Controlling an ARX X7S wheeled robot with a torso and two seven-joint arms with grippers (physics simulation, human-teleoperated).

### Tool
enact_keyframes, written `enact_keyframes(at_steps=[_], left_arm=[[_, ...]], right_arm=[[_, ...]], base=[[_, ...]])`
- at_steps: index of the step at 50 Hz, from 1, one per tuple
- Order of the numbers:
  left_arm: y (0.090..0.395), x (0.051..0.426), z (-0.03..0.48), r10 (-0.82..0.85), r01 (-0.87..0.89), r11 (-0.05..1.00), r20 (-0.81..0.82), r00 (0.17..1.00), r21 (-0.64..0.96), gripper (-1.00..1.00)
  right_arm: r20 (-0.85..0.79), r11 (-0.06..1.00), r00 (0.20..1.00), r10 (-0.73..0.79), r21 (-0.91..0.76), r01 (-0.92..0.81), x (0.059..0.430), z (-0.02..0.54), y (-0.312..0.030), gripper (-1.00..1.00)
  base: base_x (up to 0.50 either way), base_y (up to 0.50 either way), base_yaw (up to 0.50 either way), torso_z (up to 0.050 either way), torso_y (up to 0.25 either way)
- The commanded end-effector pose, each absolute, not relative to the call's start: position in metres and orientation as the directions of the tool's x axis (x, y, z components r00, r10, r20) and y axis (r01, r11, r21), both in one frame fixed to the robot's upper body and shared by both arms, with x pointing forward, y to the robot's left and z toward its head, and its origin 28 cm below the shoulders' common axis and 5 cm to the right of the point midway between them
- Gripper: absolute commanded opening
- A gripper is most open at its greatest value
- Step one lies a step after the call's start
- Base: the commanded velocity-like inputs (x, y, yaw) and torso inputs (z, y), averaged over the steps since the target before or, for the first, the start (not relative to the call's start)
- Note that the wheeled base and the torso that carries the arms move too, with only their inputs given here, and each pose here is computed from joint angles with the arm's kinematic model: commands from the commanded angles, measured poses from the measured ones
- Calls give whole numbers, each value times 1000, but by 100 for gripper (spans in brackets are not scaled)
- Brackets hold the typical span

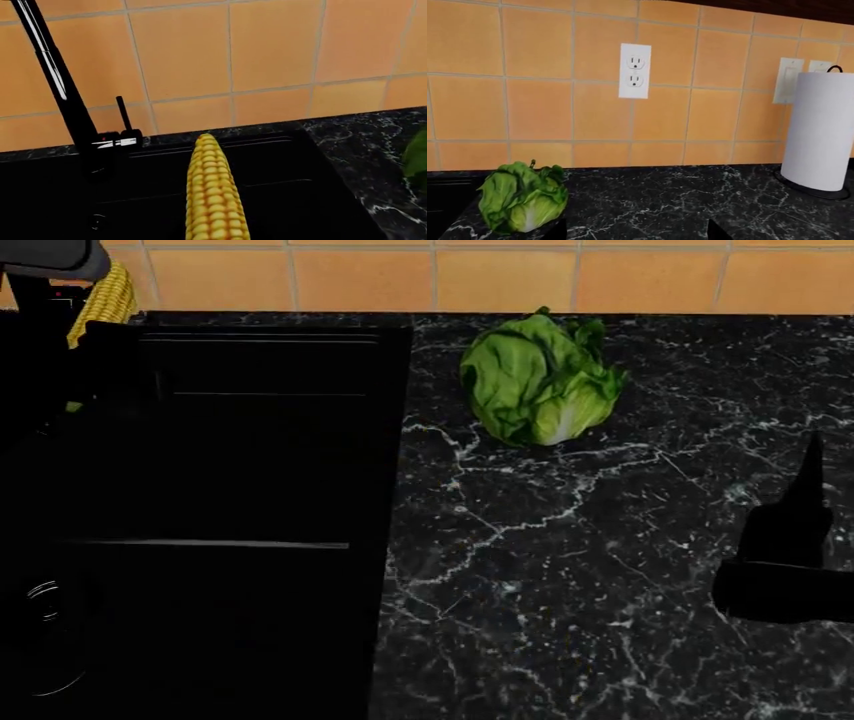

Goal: Pick the corn from the counter and place it in the sink

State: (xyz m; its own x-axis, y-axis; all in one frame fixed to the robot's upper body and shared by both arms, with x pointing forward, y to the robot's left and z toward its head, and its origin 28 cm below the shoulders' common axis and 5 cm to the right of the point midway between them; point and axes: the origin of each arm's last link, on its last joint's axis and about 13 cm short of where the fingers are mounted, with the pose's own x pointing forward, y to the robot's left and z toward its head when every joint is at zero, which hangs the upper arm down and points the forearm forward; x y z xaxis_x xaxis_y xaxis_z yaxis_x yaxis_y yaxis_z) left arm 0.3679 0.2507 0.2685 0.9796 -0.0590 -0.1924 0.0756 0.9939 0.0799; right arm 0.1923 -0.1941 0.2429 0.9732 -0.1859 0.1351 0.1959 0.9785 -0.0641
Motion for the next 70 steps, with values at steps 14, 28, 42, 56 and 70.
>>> enact_keyframes(at_steps=[14,28,42,56,70], left_arm=[[265,420,191,13,21,996,-398,917,81,-100],[263,403,134,19,15,998,-522,853,60,-100],[260,390,108,24,27,997,-647,762,70,-100],[259,386,102,32,22,997,-674,738,72,-100],[260,387,105,16,22,999,-673,740,48,100]], right_arm=[[134,978,973,-190,-58,199,187,242,-195,100],[129,979,974,-186,-59,194,188,241,-194,100],[122,979,974,-191,-49,198,188,236,-195,100],[119,979,974,-194,-44,201,187,234,-197,100],[121,979,974,-191,-47,198,187,235,-197,100]], base=[[0,0,0,0,0],[0,0,0,0,0],[0,0,0,0,0],[0,0,0,0,0],[-1,0,0,0,0]])
